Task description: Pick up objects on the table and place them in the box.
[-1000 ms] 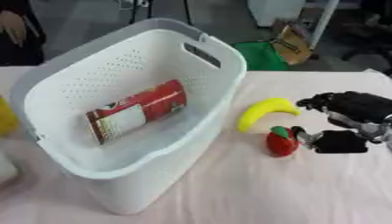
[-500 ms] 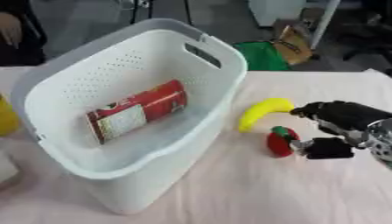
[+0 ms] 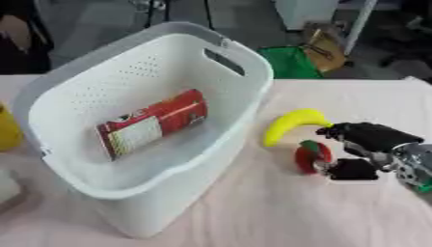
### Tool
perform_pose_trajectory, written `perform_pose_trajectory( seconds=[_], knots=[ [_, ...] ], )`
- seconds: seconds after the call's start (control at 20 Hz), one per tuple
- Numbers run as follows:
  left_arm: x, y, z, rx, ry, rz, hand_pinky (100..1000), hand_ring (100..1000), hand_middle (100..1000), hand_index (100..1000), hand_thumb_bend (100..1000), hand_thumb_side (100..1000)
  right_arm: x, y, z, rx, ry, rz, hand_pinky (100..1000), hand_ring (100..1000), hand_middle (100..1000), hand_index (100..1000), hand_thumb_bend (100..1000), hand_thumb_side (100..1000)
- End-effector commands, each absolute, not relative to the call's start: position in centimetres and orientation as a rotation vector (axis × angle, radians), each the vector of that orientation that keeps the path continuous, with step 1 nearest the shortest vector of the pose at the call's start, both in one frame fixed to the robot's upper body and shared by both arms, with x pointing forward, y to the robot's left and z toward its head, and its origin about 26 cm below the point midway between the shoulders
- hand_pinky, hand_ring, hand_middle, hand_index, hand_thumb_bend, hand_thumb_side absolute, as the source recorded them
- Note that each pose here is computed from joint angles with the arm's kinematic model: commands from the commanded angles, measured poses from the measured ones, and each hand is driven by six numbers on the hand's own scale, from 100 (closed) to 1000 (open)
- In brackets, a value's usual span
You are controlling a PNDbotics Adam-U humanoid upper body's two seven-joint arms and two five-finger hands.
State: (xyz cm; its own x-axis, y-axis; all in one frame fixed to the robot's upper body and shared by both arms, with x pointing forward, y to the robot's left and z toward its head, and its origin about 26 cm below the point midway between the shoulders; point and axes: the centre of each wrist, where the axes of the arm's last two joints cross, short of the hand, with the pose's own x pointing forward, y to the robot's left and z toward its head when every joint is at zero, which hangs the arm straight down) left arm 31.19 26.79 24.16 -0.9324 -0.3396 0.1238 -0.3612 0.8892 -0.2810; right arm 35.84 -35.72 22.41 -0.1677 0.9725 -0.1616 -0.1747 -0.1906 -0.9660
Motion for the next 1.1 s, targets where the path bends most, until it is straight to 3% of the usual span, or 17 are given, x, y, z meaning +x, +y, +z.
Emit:
perform_pose_trajectory(
  seconds=[0.05,0.45,0.55,0.95,1.0,1.05,1.1],
  knots=[
    [30.9,26.7,24.8,0.536,-3.023,0.474,677,579,603,741,100,1000,36.2,-36.6,23.3,-1.147,-1.066,1.526,850,910,886,1000,339,961],
    [31.0,26.6,24.8,0.530,-3.021,0.473,676,579,603,741,100,1000,37.1,-37.5,23.0,-1.103,-1.006,1.543,895,944,917,1000,408,872],
    [31.0,26.6,24.8,0.530,-3.021,0.471,677,579,603,741,100,1000,37.2,-37.9,23.1,-1.101,-0.976,1.550,910,957,935,1000,440,810],
    [31.0,26.5,24.8,0.526,-3.020,0.466,676,579,603,741,100,1000,37.4,-38.4,23.6,-1.114,-0.928,1.565,905,947,915,1000,442,800],
    [31.0,26.6,24.8,0.526,-3.020,0.465,676,579,604,741,100,1000,37.5,-38.4,23.7,-1.115,-0.926,1.565,902,942,901,1000,348,804],
    [31.0,26.6,24.8,0.526,-3.020,0.466,676,579,603,741,100,1000,37.5,-38.5,23.7,-1.121,-0.927,1.558,897,937,873,1000,428,810],
    [31.0,26.6,24.8,0.526,-3.019,0.467,676,579,603,741,100,1000,37.6,-38.6,23.7,-1.126,-0.929,1.551,897,937,873,1000,428,810]
  ],
)
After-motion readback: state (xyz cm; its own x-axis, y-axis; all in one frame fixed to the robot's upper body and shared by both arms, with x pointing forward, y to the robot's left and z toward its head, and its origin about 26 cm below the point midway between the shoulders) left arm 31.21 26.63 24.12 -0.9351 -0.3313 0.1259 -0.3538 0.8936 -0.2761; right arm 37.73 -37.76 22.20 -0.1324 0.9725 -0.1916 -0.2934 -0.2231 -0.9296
